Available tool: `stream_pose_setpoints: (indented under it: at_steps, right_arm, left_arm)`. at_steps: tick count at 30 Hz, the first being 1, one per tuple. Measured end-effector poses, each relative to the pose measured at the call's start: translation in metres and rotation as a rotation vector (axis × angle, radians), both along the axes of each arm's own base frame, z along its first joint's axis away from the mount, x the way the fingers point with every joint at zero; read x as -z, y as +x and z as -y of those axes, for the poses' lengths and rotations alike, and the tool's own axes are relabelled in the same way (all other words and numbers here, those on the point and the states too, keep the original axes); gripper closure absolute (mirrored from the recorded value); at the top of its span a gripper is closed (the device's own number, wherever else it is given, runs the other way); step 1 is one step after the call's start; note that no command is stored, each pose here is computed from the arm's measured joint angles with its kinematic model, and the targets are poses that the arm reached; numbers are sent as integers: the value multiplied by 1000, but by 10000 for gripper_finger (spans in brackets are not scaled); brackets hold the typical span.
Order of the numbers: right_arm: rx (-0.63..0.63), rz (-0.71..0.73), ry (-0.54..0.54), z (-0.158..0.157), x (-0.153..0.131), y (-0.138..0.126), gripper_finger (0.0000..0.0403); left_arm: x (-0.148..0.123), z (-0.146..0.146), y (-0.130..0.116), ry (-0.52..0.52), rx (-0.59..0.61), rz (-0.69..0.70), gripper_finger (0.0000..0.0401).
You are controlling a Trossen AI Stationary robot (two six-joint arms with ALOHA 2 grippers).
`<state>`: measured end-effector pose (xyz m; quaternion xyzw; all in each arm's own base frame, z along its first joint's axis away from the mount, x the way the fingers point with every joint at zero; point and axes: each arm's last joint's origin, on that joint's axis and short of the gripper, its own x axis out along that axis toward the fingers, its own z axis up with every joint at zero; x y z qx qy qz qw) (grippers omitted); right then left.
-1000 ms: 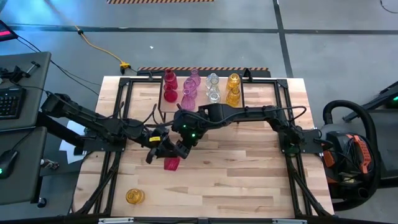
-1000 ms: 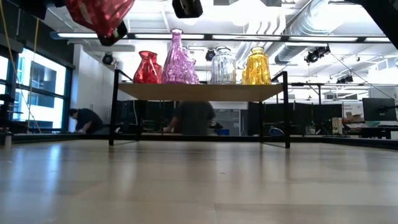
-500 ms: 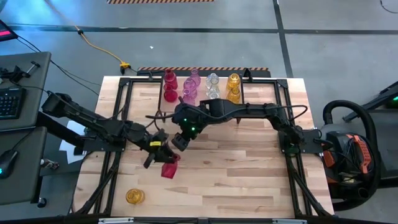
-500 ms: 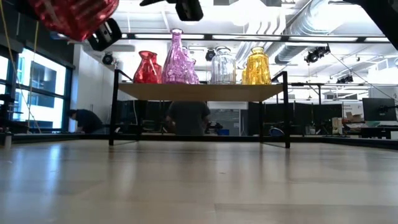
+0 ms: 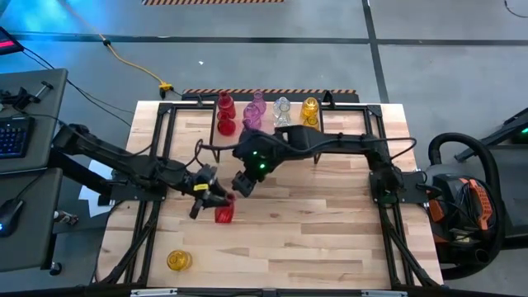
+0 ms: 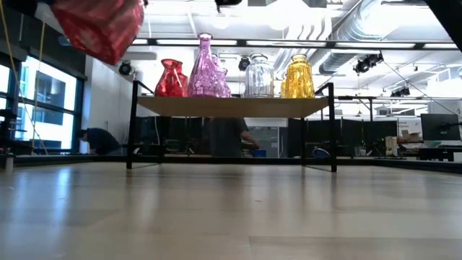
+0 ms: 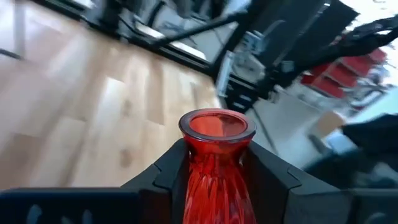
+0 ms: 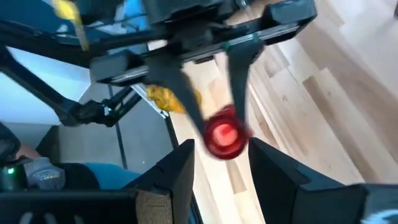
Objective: Sort vases onto shelf
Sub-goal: Put the red vase on the shelf aligned with the other red vases
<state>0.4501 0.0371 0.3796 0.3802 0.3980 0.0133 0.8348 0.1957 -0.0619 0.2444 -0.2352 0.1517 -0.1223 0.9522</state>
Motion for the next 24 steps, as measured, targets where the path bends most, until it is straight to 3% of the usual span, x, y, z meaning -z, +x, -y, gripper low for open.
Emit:
stream_pose_setpoints:
  at_steps: [16, 24]
  right_arm:
    - [44, 258, -155, 10, -86, -68, 267]
    - [78, 359, -269, 15, -116, -100, 267]
  left_arm:
    - [-16, -34, -23, 236, -372, 58, 280]
    - [-17, -44, -26, 339, -564, 50, 279]
